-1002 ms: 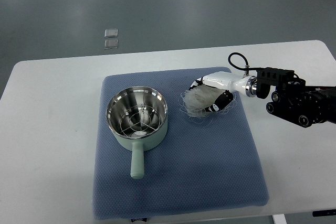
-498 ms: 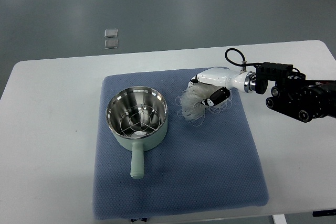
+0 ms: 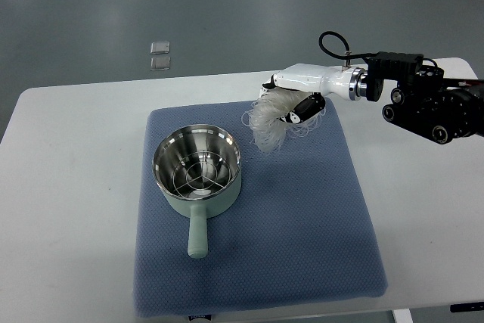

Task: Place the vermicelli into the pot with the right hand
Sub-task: 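Lift the vermicelli with the right hand and carry it over the steel pot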

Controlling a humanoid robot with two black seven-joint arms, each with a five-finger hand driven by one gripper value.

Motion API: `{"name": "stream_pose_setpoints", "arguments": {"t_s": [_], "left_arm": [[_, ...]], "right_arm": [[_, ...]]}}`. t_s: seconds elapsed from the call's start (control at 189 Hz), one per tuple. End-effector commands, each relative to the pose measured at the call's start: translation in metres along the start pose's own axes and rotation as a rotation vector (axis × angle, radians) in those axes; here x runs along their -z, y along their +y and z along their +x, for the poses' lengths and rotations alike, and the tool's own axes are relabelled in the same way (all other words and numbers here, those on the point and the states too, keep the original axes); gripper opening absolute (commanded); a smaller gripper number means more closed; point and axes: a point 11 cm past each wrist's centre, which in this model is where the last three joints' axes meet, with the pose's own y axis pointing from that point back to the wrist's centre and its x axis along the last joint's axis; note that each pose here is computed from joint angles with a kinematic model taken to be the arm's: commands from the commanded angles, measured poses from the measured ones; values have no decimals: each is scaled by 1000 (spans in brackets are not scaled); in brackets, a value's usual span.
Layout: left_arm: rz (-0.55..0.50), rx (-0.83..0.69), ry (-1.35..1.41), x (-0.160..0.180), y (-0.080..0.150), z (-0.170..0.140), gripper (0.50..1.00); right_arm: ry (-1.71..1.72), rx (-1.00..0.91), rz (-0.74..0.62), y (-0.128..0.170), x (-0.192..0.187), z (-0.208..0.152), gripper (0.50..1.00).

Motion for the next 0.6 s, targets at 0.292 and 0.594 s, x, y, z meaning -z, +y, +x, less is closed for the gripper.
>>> {"name": "stream_pose_setpoints", "arguments": {"t_s": [0.292,0.594], "left_arm": [[0,-1,0,0,0,0,1000],[0,1,0,0,0,0,1000]], "right_arm": [[76,-47,123,-31,50,53,500],[135,-25,271,-56,112,73,500]]}}
